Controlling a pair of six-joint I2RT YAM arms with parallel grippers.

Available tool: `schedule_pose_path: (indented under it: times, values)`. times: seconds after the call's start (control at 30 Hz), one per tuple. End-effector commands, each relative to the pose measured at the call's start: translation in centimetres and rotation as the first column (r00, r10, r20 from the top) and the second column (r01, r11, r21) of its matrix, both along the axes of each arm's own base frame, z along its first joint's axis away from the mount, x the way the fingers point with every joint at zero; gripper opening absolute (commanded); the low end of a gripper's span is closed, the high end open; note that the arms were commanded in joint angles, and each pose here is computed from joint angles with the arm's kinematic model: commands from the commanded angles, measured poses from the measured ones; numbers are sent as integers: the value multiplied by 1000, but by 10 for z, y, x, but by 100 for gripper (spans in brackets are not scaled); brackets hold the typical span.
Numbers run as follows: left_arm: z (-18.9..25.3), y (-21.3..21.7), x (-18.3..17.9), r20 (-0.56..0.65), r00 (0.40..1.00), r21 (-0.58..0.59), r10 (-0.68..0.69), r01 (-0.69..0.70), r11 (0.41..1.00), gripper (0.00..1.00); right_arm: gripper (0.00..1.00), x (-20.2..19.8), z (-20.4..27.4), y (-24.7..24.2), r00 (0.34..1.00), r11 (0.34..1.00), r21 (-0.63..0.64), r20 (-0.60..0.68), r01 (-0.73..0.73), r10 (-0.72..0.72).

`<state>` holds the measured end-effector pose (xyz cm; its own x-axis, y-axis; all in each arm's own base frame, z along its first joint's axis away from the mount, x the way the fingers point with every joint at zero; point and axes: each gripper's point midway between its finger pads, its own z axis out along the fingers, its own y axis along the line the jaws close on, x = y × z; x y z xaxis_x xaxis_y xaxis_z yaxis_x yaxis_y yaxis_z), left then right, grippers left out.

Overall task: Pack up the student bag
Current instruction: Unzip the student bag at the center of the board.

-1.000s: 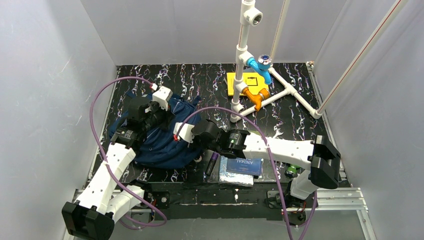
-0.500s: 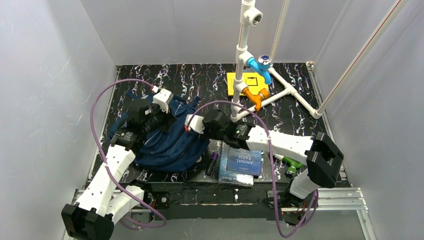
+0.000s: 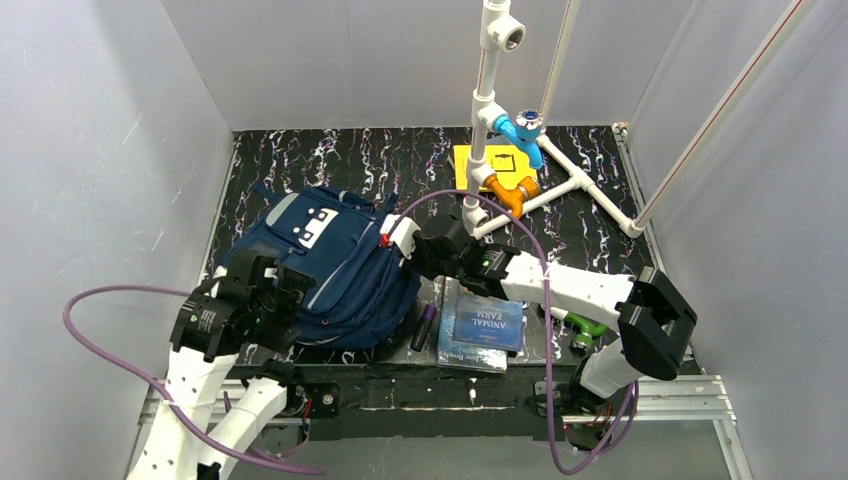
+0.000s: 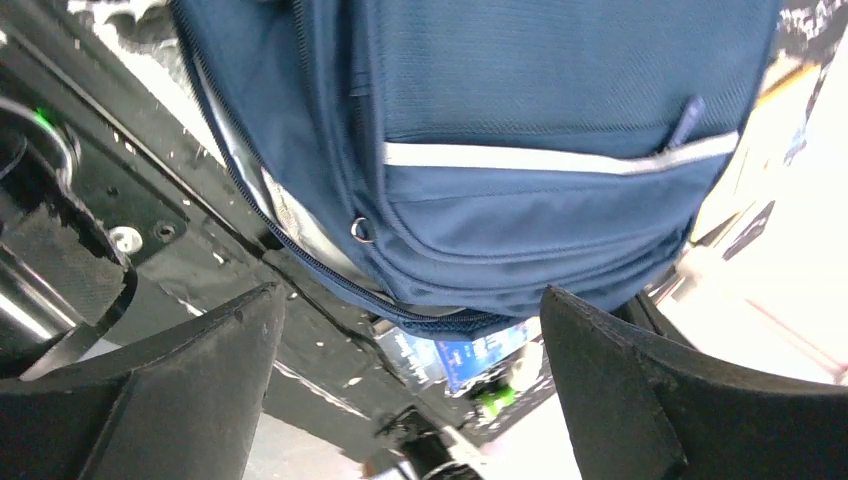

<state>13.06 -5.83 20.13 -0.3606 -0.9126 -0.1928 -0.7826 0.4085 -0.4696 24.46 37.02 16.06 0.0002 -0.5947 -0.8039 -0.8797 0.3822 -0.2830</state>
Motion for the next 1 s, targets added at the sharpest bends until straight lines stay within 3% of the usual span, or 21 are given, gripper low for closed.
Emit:
schedule_pose_path:
  times: [0.0, 0.1, 0.2, 0.37, 0.47, 0.53, 0.57, 0.67, 0.8, 0.97]
  values:
    - [-37, 0, -25, -214, 952, -62, 218, -236, 970, 98, 1, 8, 63, 21, 997, 984, 177, 82, -26, 11]
    - [-55, -12, 1, -164, 969, -105, 184, -203, 974, 99, 1, 6, 68, 24, 997, 980, 195, 76, -36, 21]
    - [-64, -20, 35, -36, 989, -137, 144, -148, 980, 99, 1, 4, 70, 26, 997, 978, 206, 65, -43, 30]
    - [-70, -14, 67, 93, 985, -90, 146, -137, 986, 98, 1, 2, 71, 26, 998, 976, 215, 54, -45, 35]
    - [-59, -17, 94, 242, 968, -44, 62, -53, 998, 75, 1, 0, 73, 27, 998, 974, 223, 47, -48, 38]
    - [-47, -24, 114, 346, 938, -3, -30, 33, 999, 49, 1, -1, 73, 28, 998, 972, 227, 43, -56, 48]
    - [-40, -27, 122, 389, 918, 25, -79, 75, 997, 41, 1, -3, 74, 28, 998, 972, 227, 40, -62, 54]
    - [-18, -35, 145, 441, 859, 164, -260, 207, 964, 27, 1, -5, 75, 27, 997, 972, 224, 34, -69, 63]
    - [-3, -35, 165, 348, 832, 290, -431, 342, 894, 14, 1, -6, 77, 32, 997, 966, 247, 30, -77, 72]
    - [4, -2, 184, 286, 856, 338, -430, 330, 882, 15, 1, -2, 91, 51, 996, 944, 318, 26, -86, 81]
